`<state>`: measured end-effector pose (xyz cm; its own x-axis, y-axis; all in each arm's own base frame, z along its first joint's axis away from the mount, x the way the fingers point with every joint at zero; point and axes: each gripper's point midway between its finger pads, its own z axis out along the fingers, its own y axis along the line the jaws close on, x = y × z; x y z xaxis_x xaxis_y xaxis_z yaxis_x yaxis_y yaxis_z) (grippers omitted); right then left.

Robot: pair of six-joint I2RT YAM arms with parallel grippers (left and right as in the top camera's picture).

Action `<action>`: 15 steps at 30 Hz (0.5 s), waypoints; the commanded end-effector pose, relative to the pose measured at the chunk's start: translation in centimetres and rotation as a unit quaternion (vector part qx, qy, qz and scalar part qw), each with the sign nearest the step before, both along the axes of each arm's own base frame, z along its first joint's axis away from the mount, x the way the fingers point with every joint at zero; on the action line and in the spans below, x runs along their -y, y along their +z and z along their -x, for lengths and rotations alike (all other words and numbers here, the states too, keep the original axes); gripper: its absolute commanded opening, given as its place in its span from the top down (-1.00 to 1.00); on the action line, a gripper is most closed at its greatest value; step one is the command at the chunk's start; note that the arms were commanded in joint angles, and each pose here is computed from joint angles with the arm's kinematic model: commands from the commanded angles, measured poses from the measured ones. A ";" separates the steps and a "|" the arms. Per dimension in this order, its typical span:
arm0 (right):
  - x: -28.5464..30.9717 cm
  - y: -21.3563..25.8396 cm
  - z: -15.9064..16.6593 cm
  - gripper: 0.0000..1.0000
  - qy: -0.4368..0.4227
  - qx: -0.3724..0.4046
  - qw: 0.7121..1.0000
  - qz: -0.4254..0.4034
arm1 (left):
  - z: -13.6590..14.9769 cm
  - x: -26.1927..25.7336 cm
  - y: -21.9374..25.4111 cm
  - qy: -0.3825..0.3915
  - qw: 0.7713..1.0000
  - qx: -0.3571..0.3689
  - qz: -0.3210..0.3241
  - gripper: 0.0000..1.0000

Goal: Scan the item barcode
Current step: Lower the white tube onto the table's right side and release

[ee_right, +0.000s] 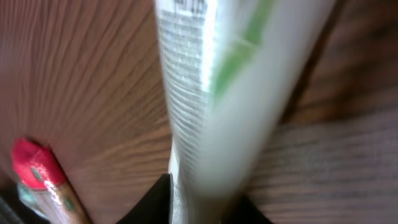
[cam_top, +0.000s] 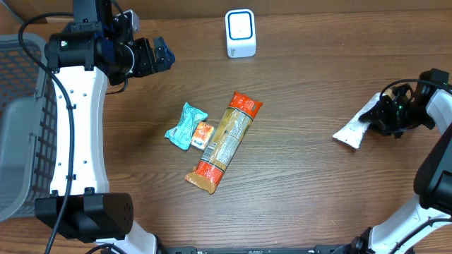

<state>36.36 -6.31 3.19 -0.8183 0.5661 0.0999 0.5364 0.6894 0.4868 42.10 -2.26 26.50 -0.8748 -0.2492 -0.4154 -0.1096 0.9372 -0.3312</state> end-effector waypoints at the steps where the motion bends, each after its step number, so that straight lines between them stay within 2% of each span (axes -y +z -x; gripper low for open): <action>1: -0.2 2.6 -0.7 0.01 0.003 0.026 1.000 0.002 | -0.2 0.1 0.6 0.002 1.000 0.008 0.006 -1.00; 5: -0.4 4.3 -0.3 -0.21 0.024 0.017 1.000 -0.002 | -0.2 0.1 0.7 0.002 1.000 0.009 0.006 -1.00; 12: -3.7 11.0 -0.5 -0.24 0.091 0.021 0.995 -0.027 | -0.2 0.1 0.7 0.002 1.000 0.009 0.006 -1.00; 15: -9.2 12.7 -1.7 -0.64 0.144 0.062 0.984 -0.080 | -0.2 0.1 0.7 0.002 1.000 0.009 0.006 -1.00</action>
